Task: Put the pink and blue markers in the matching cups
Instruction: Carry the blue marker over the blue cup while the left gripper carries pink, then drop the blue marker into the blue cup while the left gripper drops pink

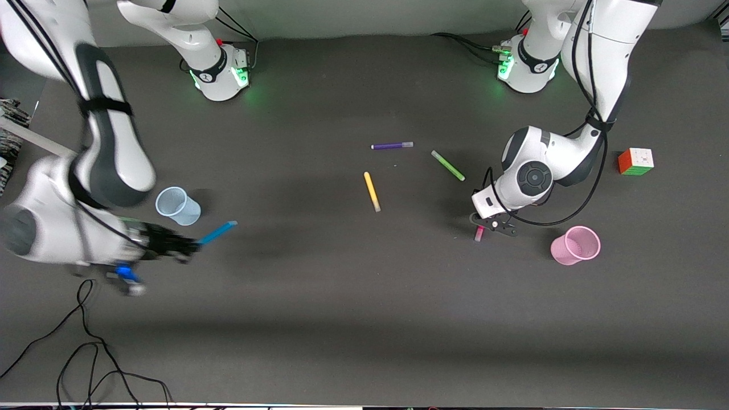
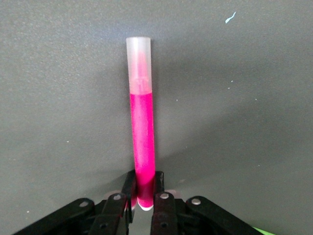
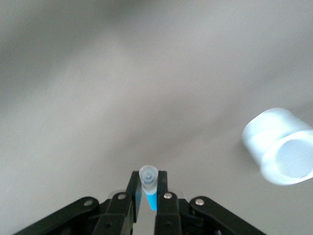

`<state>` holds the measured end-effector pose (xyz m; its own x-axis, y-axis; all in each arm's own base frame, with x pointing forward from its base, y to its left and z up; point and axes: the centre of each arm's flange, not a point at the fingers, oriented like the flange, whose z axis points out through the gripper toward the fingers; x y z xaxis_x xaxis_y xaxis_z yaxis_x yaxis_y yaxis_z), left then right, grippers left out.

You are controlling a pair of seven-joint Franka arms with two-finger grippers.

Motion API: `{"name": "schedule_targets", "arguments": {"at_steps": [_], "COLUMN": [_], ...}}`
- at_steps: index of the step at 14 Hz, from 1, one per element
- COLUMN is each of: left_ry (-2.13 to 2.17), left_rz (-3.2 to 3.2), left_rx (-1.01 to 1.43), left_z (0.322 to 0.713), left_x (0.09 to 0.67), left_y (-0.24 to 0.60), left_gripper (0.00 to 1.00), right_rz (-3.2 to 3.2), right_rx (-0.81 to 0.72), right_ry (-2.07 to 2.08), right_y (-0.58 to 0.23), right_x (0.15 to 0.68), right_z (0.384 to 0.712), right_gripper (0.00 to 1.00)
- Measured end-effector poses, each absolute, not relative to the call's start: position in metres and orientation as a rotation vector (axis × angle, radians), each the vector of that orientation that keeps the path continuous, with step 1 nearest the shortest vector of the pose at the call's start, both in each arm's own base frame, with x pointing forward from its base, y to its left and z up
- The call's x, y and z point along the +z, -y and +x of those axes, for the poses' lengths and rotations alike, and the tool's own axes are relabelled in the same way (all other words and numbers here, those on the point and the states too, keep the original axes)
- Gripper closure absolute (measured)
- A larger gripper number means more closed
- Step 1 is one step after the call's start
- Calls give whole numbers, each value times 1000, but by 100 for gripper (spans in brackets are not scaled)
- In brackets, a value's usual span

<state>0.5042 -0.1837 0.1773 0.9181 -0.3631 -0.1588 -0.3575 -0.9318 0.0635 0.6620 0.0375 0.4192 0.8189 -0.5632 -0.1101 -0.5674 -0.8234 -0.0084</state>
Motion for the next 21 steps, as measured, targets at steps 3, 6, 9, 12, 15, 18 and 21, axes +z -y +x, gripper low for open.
{"name": "schedule_targets", "arguments": {"at_steps": [3,6,9,12,15,18,21], "left_ry": [549,459,284,134,74,74,70], "left_rz": [3059,3104,3118,3108,3105,3097,3071], "left_rx": [-253,-403,-512,-550,-629,-711,-880], "left_z": [519,549,572,588,601,622,634], "left_x": [209,308,395,422,421,406,362], "left_y": [181,154,92,25,-5,-10,-20], "left_gripper": [83,83,83,83,83,83,83], "right_rz": [-3022,-3042,-3071,-3106,-3141,-3140,-3136], "right_rx": [-175,-278,-286,-224,-207,-216,-237], "right_ry": [-915,-855,-820,-783,-737,-717,-710], "right_y": [11,59,70,64,60,57,56], "right_x": [458,456,435,408,380,358,354], "right_z": [644,608,563,531,514,503,502], "right_gripper": [83,83,83,83,83,83,83]}}
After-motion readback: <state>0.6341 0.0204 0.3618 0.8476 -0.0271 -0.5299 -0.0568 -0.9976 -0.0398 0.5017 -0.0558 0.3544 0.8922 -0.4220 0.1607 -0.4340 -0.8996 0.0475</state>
